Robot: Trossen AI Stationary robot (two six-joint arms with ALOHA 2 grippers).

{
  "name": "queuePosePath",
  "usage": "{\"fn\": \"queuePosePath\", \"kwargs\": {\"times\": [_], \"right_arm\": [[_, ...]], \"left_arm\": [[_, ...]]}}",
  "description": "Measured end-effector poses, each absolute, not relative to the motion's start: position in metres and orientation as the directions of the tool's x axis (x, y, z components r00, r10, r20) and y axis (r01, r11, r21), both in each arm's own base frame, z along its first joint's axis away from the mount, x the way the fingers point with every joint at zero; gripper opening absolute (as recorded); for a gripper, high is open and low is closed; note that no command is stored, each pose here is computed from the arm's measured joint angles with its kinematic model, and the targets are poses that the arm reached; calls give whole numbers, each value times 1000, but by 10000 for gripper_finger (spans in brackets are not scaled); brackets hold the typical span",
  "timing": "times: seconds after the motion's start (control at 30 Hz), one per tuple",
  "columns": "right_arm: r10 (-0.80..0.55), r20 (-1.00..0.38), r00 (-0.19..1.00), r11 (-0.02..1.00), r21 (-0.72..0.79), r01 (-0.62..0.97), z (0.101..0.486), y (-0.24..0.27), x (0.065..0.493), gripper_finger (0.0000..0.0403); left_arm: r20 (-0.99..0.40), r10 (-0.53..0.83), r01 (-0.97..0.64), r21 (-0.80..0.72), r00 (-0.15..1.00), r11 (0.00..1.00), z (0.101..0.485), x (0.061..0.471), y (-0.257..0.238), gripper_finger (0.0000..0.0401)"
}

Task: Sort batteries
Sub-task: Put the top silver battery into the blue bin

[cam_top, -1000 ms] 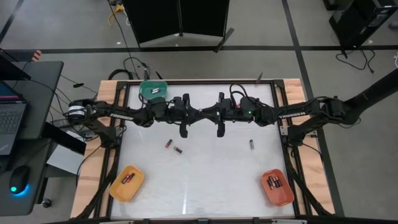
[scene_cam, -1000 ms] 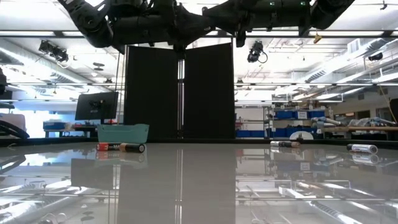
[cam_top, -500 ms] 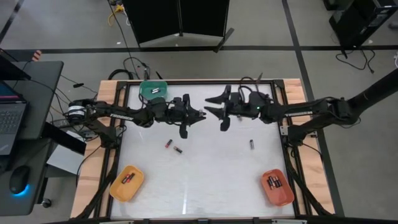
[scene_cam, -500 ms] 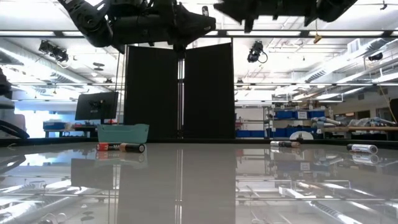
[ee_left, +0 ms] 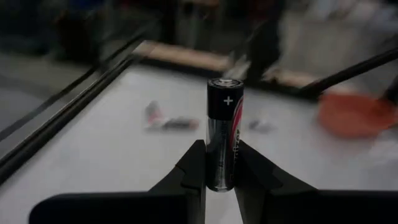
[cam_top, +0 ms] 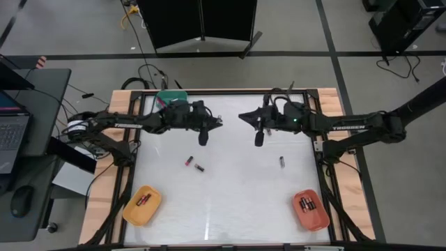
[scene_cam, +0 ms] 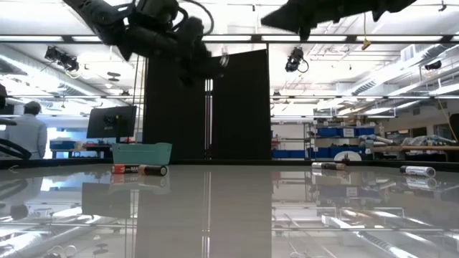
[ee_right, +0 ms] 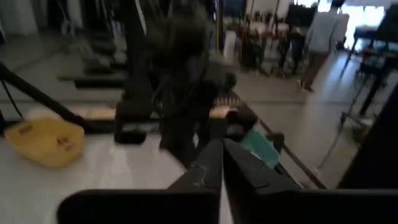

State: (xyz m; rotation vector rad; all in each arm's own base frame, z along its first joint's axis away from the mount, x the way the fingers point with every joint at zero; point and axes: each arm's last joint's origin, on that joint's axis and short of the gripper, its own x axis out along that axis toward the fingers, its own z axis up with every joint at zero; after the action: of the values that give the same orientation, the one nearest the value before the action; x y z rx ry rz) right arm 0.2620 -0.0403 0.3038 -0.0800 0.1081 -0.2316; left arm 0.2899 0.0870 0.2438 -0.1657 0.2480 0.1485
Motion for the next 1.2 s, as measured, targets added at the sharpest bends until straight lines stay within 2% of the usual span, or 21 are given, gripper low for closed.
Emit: {"fn": "queuePosePath", "kwargs": {"times": [0.07,0.27,0.4,0.53,0.67,0.83,1.2], "right_arm": [[-244,-143,959,968,-97,232,296,-41,265,11],[-248,-230,941,968,-85,234,264,-43,274,21],[-251,-252,935,968,-71,241,245,-44,276,8],[-252,-255,934,967,-36,251,235,-44,277,16],[-252,-257,933,967,-22,255,232,-44,276,10],[-253,-229,940,967,-18,256,235,-44,276,9],[-254,-223,941,966,-18,256,235,-44,277,8]], "left_arm": [[-341,182,-234,-120,922,965,248,285,92,57],[-588,277,-389,-71,760,918,266,270,112,57],[-708,349,-502,-10,615,865,275,255,127,57],[-811,353,-590,13,466,807,271,233,144,57],[-872,360,-681,44,331,731,264,210,164,57],[-899,360,-740,63,250,670,253,191,192,57],[-978,205,-843,72,46,534,195,160,248,57]]}}
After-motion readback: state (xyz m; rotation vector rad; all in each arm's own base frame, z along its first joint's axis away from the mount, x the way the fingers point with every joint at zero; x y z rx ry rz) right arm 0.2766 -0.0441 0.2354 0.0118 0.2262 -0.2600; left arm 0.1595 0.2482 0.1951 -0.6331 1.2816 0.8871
